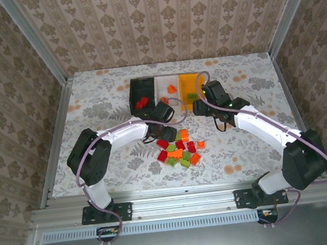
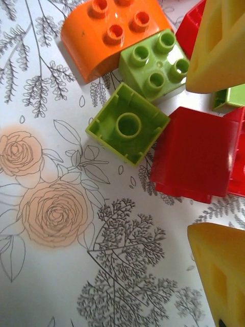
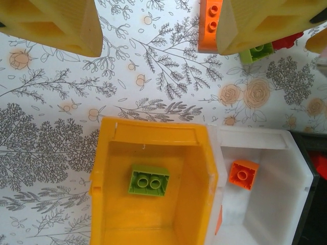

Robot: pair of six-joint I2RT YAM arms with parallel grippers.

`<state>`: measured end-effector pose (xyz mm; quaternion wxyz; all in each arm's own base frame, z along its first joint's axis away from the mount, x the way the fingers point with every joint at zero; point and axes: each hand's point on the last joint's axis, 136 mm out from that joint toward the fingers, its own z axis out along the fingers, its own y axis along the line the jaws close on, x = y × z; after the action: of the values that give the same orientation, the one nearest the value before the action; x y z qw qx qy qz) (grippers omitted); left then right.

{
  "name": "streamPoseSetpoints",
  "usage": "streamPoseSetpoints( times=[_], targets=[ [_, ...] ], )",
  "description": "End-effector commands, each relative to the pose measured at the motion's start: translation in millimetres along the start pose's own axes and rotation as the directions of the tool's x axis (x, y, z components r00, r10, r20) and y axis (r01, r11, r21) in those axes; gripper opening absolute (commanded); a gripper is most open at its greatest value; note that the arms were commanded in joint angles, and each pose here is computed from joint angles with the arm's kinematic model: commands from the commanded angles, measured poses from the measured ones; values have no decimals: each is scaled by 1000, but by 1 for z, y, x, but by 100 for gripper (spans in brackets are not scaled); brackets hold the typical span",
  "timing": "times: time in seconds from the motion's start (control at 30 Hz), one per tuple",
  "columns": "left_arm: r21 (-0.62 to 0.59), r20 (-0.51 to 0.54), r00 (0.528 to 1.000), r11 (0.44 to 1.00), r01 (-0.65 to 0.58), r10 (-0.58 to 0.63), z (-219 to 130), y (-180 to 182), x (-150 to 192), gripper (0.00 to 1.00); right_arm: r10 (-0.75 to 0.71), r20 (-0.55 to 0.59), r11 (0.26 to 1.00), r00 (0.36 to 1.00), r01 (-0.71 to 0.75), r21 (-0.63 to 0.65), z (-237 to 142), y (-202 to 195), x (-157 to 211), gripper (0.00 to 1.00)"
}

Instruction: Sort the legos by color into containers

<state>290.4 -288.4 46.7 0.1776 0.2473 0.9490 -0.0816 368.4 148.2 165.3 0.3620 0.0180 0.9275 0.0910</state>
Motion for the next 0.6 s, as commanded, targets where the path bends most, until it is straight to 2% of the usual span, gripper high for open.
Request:
streamPoseSetpoints(
  times=[0.0, 0.13, 0.3, 0.57],
  targets=[
    [20, -27, 997, 997, -74, 75, 11, 0, 3, 69, 29, 36, 1000, 999, -29, 6, -15, -5, -5, 62],
    [17, -27, 997, 997, -70, 71, 16, 2, 5, 65, 35, 42, 999, 999, -36, 13, -21, -8, -4, 62],
    [4, -14, 998, 999, -54, 54, 23, 9, 6, 47, 43, 43, 999, 998, -44, 20, -24, -12, 1, 62],
    [-6, 11, 998, 998, -55, 55, 9, 12, -4, 36, 43, 33, 998, 999, -44, 37, -29, -19, 10, 61]
  ],
)
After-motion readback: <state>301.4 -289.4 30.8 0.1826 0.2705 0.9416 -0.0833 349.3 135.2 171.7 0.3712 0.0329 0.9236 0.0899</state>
